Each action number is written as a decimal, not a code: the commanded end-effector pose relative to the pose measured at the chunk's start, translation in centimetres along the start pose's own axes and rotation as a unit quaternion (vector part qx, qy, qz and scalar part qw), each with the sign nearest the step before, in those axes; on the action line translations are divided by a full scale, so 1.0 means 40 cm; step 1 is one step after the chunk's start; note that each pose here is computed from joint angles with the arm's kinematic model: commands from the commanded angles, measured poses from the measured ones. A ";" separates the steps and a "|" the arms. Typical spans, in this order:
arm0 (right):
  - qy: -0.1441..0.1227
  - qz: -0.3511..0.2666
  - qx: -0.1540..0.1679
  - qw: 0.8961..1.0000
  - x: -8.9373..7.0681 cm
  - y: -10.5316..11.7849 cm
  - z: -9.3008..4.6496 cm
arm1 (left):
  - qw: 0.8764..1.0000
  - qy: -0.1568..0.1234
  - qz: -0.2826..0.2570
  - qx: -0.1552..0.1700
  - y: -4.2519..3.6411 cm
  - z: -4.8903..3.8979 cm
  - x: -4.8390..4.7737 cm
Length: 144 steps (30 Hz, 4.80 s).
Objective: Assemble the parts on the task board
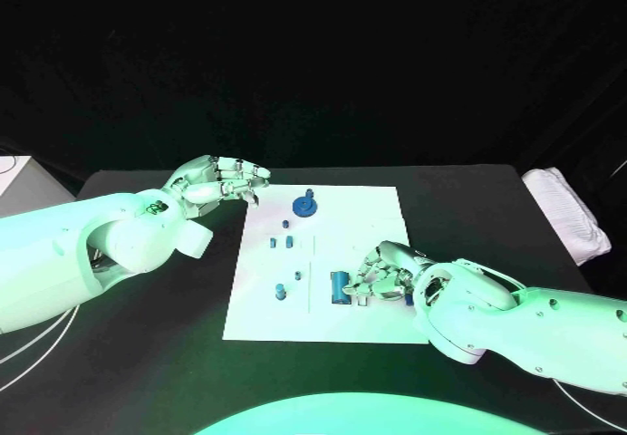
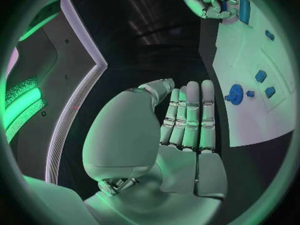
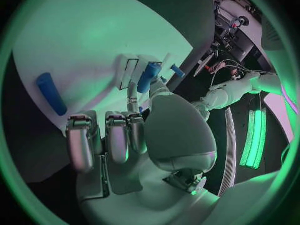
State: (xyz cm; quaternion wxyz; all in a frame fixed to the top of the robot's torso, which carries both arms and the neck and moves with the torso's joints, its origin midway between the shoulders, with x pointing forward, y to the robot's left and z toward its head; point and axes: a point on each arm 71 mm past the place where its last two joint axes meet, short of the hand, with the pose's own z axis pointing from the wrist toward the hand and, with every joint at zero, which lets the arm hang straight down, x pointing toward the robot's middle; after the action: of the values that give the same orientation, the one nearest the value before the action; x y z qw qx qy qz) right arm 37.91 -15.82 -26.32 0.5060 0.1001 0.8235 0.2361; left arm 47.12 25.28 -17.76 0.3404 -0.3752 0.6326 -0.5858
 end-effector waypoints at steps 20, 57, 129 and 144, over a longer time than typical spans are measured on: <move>-0.053 0.043 -0.022 0.997 -0.090 -0.076 -0.077 | 1.000 0.007 -0.005 0.009 -0.003 0.002 0.007; -0.027 -0.055 0.091 0.994 -0.034 -0.217 -0.085 | 1.000 0.011 -0.012 0.003 0.013 -0.009 0.016; 0.000 0.169 0.097 0.981 0.028 -0.060 -0.038 | 1.000 0.018 -0.013 -0.002 0.013 -0.009 0.025; 0.015 0.154 0.099 0.983 0.035 -0.059 -0.029 | 1.000 0.018 -0.013 -0.004 0.014 -0.010 0.024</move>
State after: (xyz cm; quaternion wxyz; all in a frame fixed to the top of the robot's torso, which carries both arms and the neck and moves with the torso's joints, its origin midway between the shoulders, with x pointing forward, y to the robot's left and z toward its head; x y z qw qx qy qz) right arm 36.45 -17.80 -28.10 0.4416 0.2828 0.8205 0.2277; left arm 46.35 24.90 -18.34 0.3283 -0.3773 0.6360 -0.5877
